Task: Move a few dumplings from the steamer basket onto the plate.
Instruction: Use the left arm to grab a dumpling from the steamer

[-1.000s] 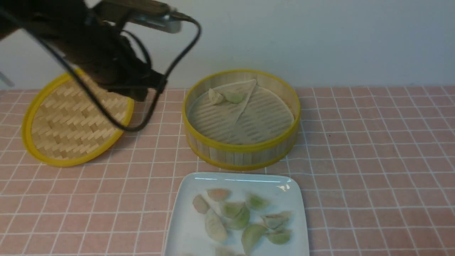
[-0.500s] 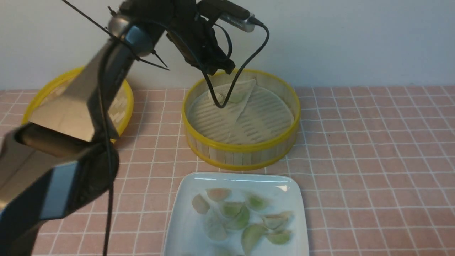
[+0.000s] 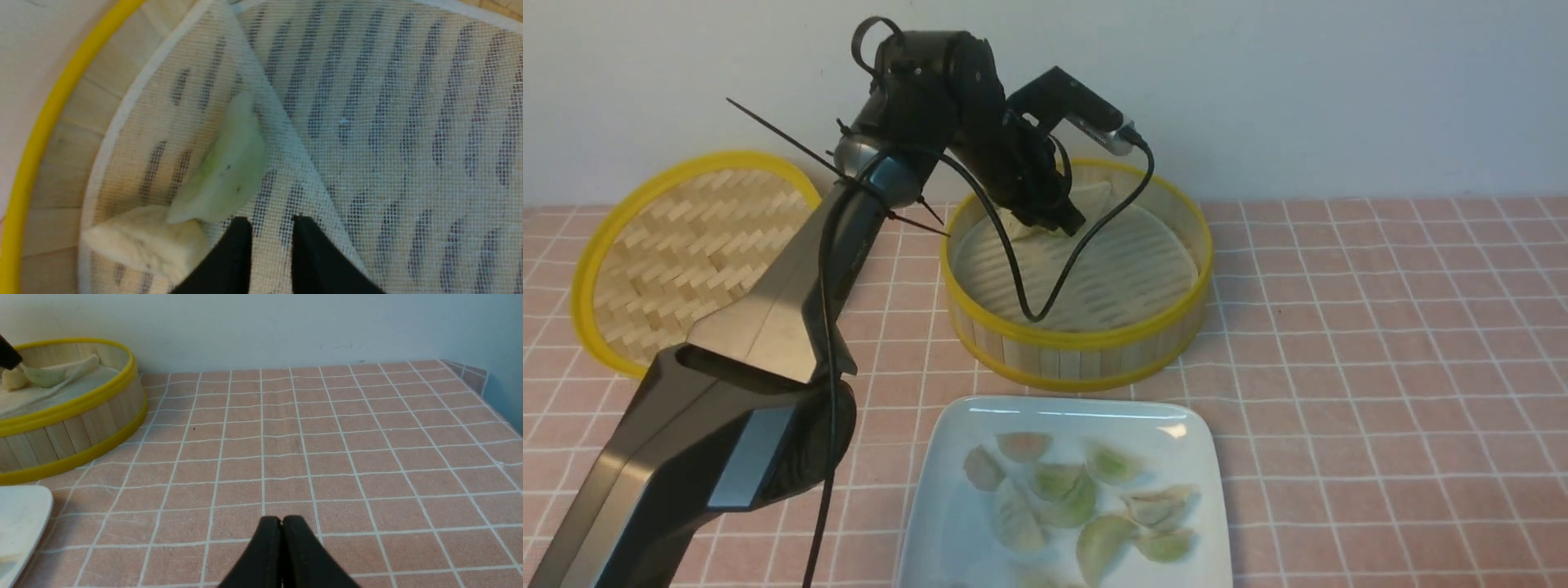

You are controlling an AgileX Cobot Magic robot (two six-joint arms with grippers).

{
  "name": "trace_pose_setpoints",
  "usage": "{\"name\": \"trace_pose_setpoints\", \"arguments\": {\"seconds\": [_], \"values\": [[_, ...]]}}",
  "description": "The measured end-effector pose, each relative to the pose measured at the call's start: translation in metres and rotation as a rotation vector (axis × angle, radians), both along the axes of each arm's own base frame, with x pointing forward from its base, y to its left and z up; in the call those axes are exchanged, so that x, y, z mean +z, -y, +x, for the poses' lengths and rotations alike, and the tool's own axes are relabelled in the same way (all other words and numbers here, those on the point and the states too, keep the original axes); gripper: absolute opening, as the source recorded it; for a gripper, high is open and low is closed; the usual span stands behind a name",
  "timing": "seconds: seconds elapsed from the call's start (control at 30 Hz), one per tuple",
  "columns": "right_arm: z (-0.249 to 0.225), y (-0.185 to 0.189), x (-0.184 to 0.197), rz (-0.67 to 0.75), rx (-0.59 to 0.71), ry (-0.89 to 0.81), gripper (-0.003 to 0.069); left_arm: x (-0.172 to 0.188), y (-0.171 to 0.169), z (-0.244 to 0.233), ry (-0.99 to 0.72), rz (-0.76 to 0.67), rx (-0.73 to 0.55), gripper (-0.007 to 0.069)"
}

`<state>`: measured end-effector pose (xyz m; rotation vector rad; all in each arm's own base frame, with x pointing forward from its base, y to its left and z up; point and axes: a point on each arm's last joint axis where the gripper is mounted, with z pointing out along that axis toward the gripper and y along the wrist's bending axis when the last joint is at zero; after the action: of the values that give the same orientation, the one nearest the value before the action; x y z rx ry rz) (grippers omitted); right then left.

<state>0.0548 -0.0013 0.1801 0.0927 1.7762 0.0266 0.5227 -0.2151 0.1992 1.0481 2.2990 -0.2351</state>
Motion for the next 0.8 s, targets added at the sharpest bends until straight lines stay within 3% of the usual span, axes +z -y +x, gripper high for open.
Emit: {"name": "trace_pose_setpoints", "arguments": {"seconds": [0.07,0.2,0.33,0.5,0.67,0.8], "values": [[0.0,0.0,0.0,0.0,0.0,0.0,-0.0014,-0.009,0.003,0.006,0.035,-0.026,0.009,0.0287],[0.0,0.0,0.0,0.0,0.0,0.0,-0.0014,-0.023,0.004,0.012,0.063,-0.031,0.024,0.0412],[0.0,0.0,0.0,0.0,0.0,0.0,-0.0014,-0.032,0.004,0.016,0.093,-0.028,0.035,0.0468],[0.0,0.0,0.0,0.0,0.0,0.0,-0.0014,-0.037,0.003,0.019,0.097,-0.031,0.053,0.0422],[0.0,0.0,0.0,0.0,0.0,0.0,-0.0014,-0.034,0.002,0.018,0.06,-0.064,0.133,0.0198],[0.0,0.0,0.0,0.0,0.0,-0.001,-0.0014,-0.017,-0.001,0.01,-0.003,-0.062,0.154,0.019]]}}
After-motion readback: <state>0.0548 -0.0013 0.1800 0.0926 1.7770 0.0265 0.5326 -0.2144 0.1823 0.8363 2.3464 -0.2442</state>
